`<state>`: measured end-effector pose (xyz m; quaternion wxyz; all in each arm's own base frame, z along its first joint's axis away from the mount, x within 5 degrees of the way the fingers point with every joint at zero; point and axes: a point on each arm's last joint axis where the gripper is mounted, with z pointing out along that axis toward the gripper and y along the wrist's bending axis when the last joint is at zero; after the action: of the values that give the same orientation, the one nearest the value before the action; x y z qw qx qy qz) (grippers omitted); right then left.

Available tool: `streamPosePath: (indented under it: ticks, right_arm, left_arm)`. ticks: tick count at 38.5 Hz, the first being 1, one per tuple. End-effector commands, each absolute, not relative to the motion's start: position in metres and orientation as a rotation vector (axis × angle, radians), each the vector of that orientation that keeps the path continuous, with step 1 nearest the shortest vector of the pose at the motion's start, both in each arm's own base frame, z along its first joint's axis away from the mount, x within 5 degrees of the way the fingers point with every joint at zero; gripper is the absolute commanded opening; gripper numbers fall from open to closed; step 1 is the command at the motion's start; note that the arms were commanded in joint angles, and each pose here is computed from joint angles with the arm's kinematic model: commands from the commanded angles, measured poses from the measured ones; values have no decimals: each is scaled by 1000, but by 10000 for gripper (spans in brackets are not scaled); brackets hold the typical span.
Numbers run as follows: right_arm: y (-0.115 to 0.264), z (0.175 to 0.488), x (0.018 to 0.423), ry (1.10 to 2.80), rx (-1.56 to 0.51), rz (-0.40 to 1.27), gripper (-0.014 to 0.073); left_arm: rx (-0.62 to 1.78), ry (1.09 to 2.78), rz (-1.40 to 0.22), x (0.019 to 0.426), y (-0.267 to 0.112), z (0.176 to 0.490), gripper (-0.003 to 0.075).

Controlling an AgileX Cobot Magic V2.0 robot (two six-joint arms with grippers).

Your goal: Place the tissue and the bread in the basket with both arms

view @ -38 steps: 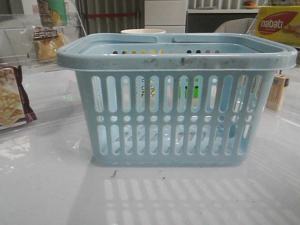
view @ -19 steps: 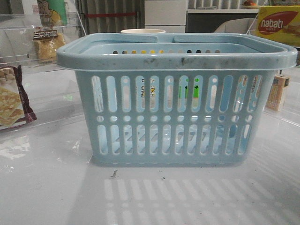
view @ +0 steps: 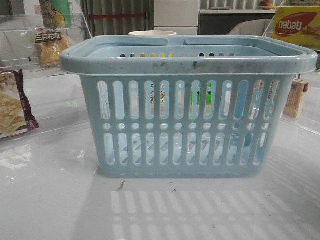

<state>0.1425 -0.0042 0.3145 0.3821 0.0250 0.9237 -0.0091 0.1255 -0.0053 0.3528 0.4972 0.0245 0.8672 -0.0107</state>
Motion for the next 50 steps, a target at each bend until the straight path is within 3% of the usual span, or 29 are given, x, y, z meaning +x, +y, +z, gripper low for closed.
streamPosePath:
  ticks: [1, 7, 9, 12, 24, 33, 42, 47, 50]
  right_arm:
    - [-5, 321, 156, 2303, 60, -28, 112]
    - [-5, 315, 170, 2314, 58, -27, 393]
    - [-5, 313, 173, 2315, 57, -27, 461]
    - [-5, 311, 179, 2314, 52, -33, 503]
    - [-35, 331, 220, 2284, 164, -139, 498]
    - [-64, 354, 294, 2278, 236, -173, 498]
    - [-82, 336, 371, 2310, 206, -221, 498]
    - [-86, 317, 394, 2322, 202, -218, 496]
    - [-87, 309, 401, 2310, 196, -215, 433]
  left_arm:
    - [85, 2045, -6, 139, -5, 362, 120]
    - [121, 2094, 14, 151, -6, 355, 376]
    - [124, 2101, 6, 152, -6, 354, 466]
    - [125, 2113, -25, 156, -9, 352, 538]
    - [374, 2098, -153, 154, -46, 349, 511]
    - [445, 2089, -195, 151, -56, 349, 504]
    - [445, 2089, -195, 151, -56, 349, 504]
    - [445, 2089, -195, 151, -56, 349, 504]
    - [445, 2089, -195, 151, -56, 349, 504]
